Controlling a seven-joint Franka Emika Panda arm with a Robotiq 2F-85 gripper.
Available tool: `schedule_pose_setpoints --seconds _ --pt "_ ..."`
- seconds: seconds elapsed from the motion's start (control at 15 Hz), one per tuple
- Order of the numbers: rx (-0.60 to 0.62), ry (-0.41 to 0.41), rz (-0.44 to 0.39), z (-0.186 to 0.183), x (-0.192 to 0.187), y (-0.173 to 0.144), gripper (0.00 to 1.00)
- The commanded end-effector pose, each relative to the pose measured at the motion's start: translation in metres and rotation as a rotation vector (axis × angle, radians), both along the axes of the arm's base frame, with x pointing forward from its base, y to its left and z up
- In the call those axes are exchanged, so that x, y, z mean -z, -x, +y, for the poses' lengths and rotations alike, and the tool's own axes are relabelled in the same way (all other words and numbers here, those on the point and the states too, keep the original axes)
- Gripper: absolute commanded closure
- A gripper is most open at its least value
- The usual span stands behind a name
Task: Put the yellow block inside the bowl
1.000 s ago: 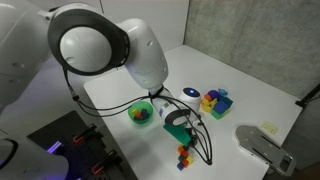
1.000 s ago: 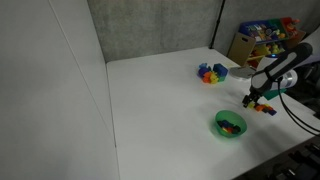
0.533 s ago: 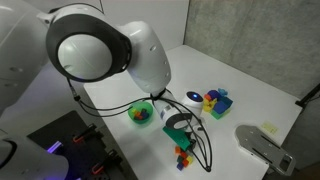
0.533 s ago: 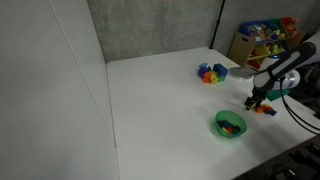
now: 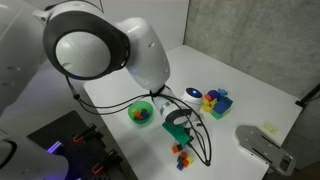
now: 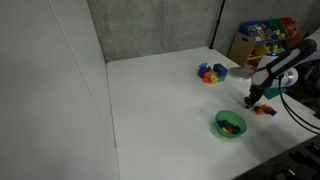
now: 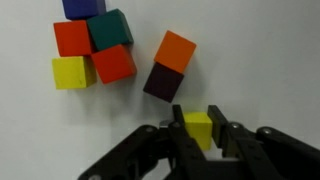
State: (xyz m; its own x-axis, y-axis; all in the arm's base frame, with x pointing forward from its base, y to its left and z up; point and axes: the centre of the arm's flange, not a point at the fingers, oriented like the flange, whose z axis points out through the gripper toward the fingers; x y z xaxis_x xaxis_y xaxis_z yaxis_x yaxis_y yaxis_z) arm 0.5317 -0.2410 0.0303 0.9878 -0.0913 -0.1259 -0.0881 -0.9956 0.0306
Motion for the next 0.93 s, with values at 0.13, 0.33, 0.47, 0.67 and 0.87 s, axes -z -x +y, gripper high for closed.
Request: schedule_pose_setpoints --seconds 0.13,0.33,0.47,0.67,0.87 --pt "-0.065 -0.014 -0.030 0.038 -0.047 -0.009 0.90" --pt "-0.120 -0.001 -0.041 0.077 -0.066 -0.010 0.90" --pt "-0.163 0.007 -0.041 0.111 -0.081 -0.008 0.90" --pt "-0.227 0.009 -0.049 0.161 -0.107 0.000 0.90" --pt "-0.280 -0.001 -0.050 0.208 -0.135 0.015 0.91"
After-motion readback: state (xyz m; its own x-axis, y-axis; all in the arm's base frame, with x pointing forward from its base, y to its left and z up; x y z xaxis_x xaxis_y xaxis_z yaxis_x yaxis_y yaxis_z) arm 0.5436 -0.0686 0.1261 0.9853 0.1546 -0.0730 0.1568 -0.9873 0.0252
